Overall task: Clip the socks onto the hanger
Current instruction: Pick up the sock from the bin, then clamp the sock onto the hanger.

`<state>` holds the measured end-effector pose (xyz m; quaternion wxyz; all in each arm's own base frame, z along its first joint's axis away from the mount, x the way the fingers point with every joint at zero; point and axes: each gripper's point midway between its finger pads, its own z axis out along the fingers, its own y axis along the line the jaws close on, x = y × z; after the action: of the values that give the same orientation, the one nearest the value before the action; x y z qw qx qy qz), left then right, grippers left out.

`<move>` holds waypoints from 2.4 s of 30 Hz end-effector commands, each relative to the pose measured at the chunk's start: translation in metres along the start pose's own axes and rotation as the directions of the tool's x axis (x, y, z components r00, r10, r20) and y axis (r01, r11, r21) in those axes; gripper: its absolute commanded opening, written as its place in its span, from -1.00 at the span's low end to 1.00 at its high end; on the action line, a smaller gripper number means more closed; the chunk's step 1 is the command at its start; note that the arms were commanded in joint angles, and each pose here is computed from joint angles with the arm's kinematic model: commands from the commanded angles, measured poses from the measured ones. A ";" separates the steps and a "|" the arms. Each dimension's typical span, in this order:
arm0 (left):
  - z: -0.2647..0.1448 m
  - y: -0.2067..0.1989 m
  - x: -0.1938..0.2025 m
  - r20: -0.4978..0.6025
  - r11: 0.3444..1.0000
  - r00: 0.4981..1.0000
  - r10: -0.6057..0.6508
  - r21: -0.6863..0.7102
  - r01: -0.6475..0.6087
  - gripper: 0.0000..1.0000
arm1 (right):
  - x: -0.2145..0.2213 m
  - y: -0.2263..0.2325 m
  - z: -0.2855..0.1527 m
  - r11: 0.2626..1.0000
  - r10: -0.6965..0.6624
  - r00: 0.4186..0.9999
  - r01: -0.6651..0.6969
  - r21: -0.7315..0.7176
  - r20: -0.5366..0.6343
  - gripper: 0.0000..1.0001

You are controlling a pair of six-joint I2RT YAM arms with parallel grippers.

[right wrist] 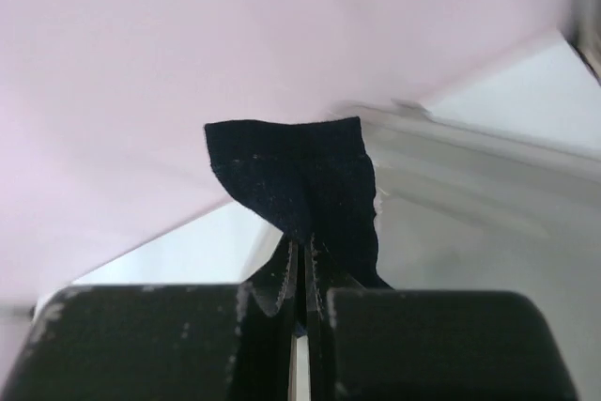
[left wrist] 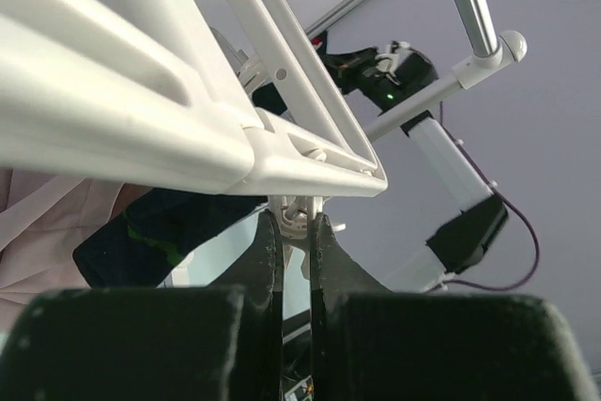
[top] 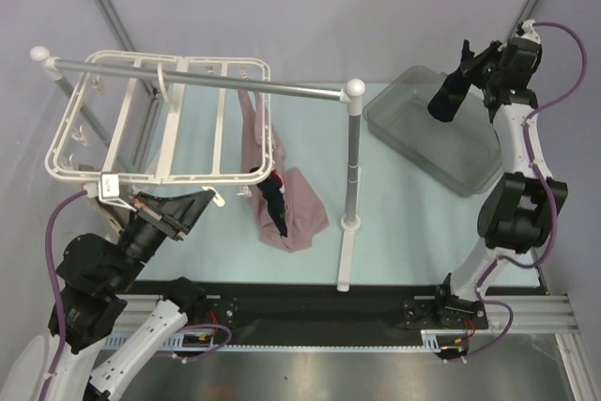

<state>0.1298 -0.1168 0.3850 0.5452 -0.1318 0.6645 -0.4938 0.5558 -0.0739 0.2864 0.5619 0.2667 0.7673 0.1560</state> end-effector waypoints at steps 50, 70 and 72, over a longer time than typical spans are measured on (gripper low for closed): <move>-0.010 -0.001 -0.016 0.061 1.000 0.998 0.002 -0.031 0.000 -1.00 | 0.341 0.350 -0.493 0.151 -0.602 0.786 0.281 -0.948 0.137 -1.00; -0.012 -0.006 -0.014 0.050 1.000 0.999 -0.005 -0.007 0.006 -1.00 | 0.336 0.359 -0.476 0.368 -0.413 0.852 0.480 -0.797 0.322 -1.00; -0.011 -0.007 -0.014 0.048 1.000 0.999 -0.007 -0.002 0.007 -1.00 | 0.334 0.360 -0.475 0.377 -0.414 0.855 0.472 -0.797 0.311 -1.00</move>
<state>0.1314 -0.1039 0.3810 0.5541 -0.1561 0.6700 -0.4687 0.1084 0.4478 0.3270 0.6412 -0.3186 0.6225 0.3161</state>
